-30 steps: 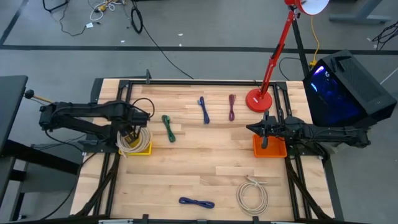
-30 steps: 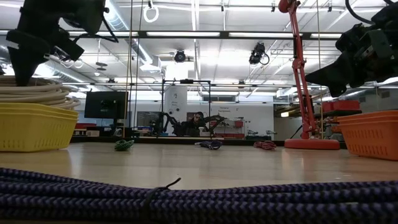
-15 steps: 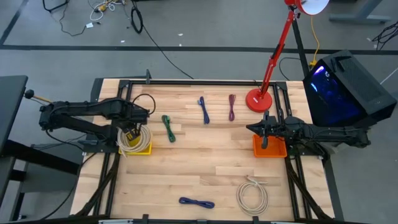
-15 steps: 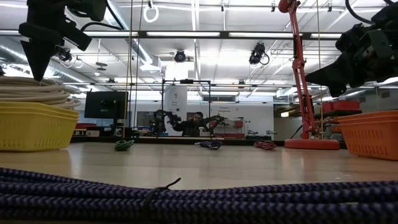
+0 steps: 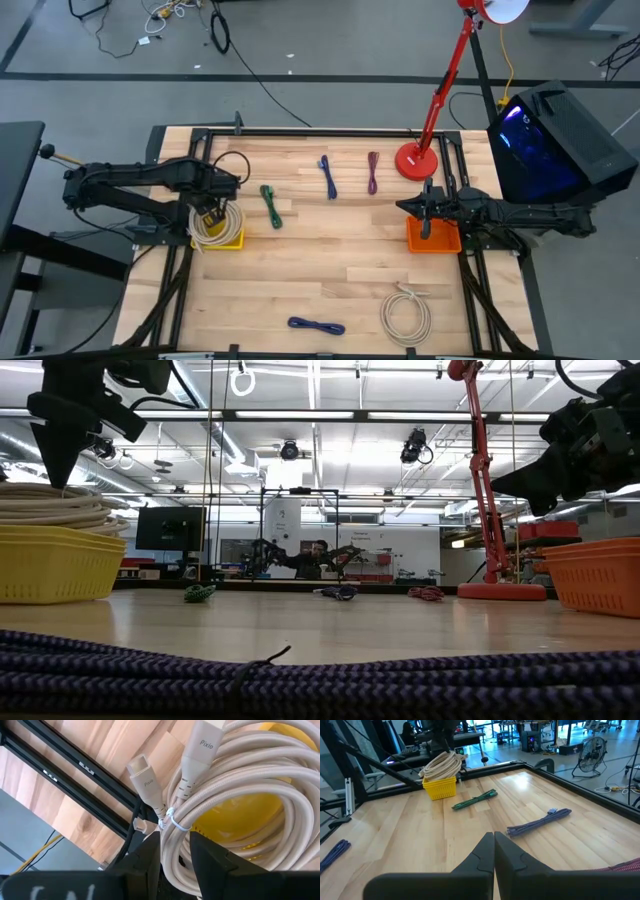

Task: Pick & Place USB Port
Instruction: Put the brown HDMI cable into the yellow basket

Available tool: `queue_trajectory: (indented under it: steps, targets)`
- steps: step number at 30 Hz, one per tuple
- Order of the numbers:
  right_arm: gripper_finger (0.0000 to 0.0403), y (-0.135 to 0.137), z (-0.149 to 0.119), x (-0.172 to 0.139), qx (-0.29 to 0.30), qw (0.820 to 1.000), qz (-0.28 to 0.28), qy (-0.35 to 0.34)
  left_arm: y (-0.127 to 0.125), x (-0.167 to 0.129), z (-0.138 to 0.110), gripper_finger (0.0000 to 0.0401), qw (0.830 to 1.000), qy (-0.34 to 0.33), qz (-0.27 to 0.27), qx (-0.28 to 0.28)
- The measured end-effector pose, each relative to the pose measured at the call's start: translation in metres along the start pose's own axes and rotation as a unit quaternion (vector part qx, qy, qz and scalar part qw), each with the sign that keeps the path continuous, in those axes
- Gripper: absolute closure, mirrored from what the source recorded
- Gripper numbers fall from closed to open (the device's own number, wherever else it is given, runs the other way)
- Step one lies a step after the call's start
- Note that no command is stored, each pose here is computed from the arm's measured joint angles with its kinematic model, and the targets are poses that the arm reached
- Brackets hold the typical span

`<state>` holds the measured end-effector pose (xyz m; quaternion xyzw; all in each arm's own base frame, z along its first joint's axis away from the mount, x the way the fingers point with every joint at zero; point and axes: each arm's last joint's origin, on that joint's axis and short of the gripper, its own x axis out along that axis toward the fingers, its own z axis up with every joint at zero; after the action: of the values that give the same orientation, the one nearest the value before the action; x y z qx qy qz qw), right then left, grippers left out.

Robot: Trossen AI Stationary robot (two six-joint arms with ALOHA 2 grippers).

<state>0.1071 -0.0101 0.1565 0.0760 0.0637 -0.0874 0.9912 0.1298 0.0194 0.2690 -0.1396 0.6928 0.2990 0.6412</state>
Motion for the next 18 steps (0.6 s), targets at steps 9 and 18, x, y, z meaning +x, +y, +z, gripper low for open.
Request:
queue_trajectory:
  steps: [9,18]
  targets:
    - [0.0396,0.0,0.0,0.0,-0.001,1.0,0.0,0.0,0.0,-0.004,0.0,0.0291,1.0,0.001,-0.018,0.002]
    - [0.0396,0.0,0.0,0.0,-0.003,1.0,0.0,0.0,0.01,-0.056,0.008,0.0304,0.993,-0.111,-0.041,-0.012]
